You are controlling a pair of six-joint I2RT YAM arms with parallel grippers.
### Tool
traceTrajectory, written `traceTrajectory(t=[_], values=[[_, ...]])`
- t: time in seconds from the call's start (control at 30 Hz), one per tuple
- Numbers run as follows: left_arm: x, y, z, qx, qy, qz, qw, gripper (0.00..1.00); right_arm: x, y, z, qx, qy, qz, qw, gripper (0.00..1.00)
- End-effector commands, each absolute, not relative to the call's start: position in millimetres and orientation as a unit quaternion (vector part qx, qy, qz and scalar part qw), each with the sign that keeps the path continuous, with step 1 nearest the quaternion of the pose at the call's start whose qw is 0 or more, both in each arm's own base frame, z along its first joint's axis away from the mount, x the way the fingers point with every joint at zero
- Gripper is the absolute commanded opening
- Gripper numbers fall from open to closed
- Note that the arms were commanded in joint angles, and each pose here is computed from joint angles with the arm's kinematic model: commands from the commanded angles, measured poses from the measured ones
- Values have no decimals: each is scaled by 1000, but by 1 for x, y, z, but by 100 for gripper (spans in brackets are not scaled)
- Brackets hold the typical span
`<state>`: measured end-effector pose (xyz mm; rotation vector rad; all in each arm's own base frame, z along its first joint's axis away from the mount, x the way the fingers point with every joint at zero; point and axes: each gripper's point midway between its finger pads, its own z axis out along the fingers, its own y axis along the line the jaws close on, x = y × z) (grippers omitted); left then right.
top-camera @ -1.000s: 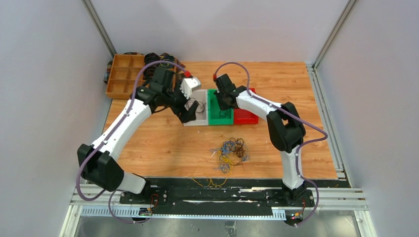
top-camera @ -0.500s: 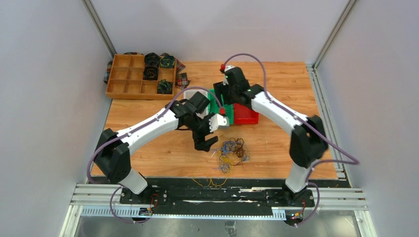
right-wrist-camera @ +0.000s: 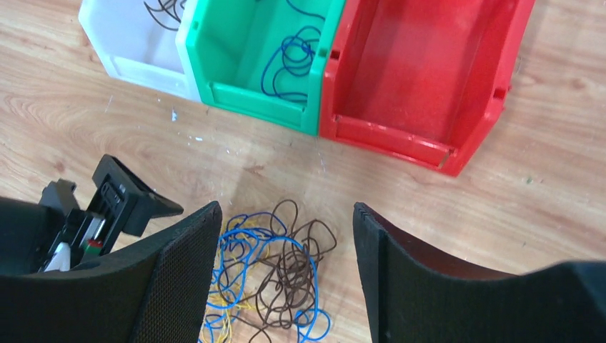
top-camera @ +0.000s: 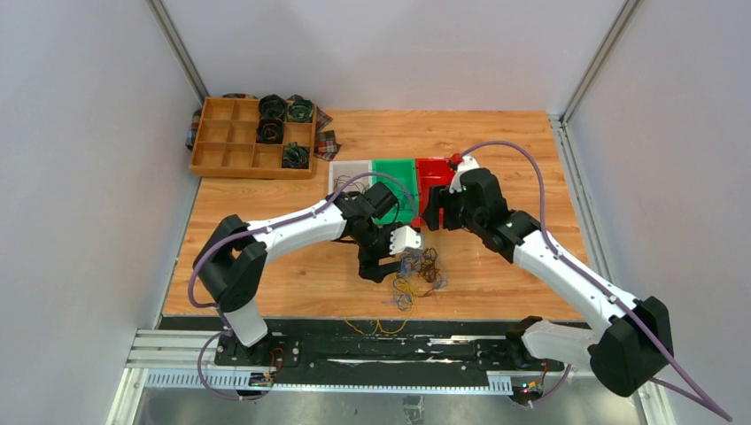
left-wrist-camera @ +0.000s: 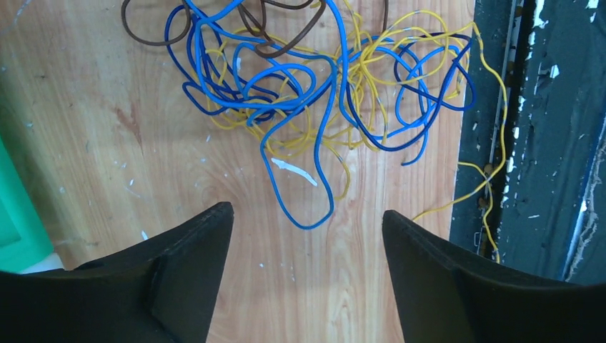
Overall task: Untangle the cables
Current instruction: Untie the cable.
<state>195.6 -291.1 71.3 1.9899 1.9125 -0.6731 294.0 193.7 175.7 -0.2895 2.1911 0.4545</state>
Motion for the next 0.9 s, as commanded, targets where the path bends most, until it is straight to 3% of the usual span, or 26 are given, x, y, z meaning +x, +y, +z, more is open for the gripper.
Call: traceTrajectory(t=[0.0, 0.1, 0.2, 0.3, 0.33, 0.53, 0.63, 0.87], values=[[203, -312, 74, 709, 641, -238, 174, 78, 287, 184, 172, -92, 875, 189, 436, 67], [207, -316, 65, 709, 646, -228, 169, 66, 282, 180, 169, -86, 875, 189, 436, 65], [213, -320, 62, 703, 653, -223, 171, 41, 277, 178, 168, -87, 874, 192, 438, 62], [219, -320, 65, 698, 660, -212, 179, 7, 274, 176, 171, -91, 869, 194, 447, 62], [222, -318, 71, 698, 662, -203, 183, 1, 273, 175, 173, -94, 865, 195, 452, 64], [217, -292, 129, 705, 656, -170, 208, 1, 265, 186, 197, -131, 804, 254, 522, 75], [213, -281, 177, 687, 666, -163, 241, 1, 252, 203, 200, -166, 769, 309, 535, 77], [206, -279, 220, 653, 690, -178, 257, 1, 215, 242, 218, -276, 688, 352, 571, 77]])
